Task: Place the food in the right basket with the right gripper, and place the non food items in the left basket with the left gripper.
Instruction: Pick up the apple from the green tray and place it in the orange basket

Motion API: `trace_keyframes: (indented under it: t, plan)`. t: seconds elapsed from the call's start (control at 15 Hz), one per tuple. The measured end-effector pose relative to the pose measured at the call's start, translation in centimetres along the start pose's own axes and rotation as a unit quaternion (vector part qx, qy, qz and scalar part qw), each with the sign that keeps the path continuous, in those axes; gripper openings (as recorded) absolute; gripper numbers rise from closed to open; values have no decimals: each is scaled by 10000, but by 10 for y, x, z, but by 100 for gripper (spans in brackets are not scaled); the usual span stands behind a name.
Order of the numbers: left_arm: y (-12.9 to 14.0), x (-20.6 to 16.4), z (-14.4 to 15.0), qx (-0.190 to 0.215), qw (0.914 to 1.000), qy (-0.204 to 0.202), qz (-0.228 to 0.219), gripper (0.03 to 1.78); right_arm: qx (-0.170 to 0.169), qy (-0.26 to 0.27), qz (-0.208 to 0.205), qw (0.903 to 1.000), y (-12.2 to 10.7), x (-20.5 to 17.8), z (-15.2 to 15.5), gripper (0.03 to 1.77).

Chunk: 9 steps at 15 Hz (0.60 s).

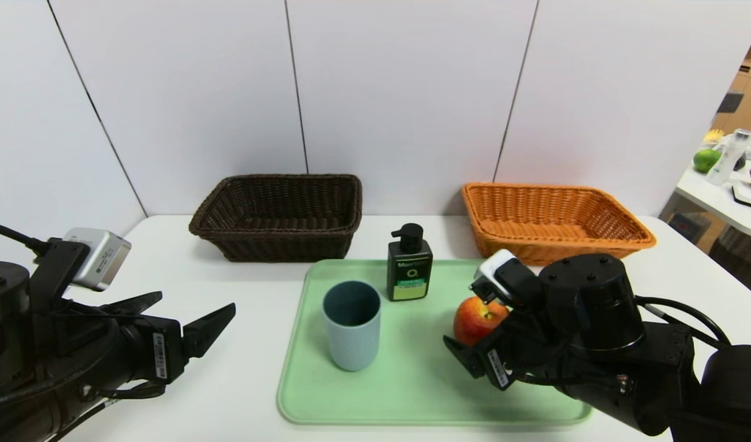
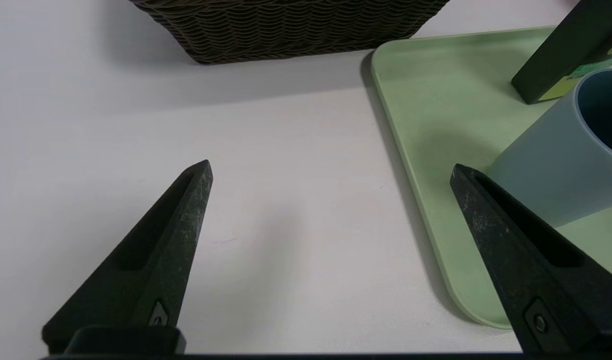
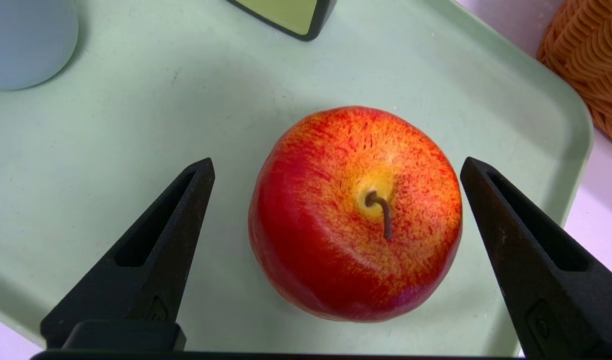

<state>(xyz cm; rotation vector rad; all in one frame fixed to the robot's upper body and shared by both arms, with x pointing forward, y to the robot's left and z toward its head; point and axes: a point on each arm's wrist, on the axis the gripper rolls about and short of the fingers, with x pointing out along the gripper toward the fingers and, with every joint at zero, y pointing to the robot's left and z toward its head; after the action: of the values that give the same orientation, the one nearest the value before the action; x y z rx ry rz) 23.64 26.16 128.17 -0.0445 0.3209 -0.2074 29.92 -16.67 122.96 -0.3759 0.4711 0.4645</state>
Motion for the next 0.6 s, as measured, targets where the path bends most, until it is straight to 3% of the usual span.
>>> trace_keyframes:
  t: [0.13,0.33,0.6]
  plan:
    - [0,0,0,1,10000,-1,-2,169,0,0,-42,10000,0,0,0,164]
    - [0,0,0,6,10000,-7,1,169,17,-46,-65,10000,0,1,3,118]
    - [0,0,1,-7,10000,-19,0,169,8,-76,-60,10000,0,0,4,81]
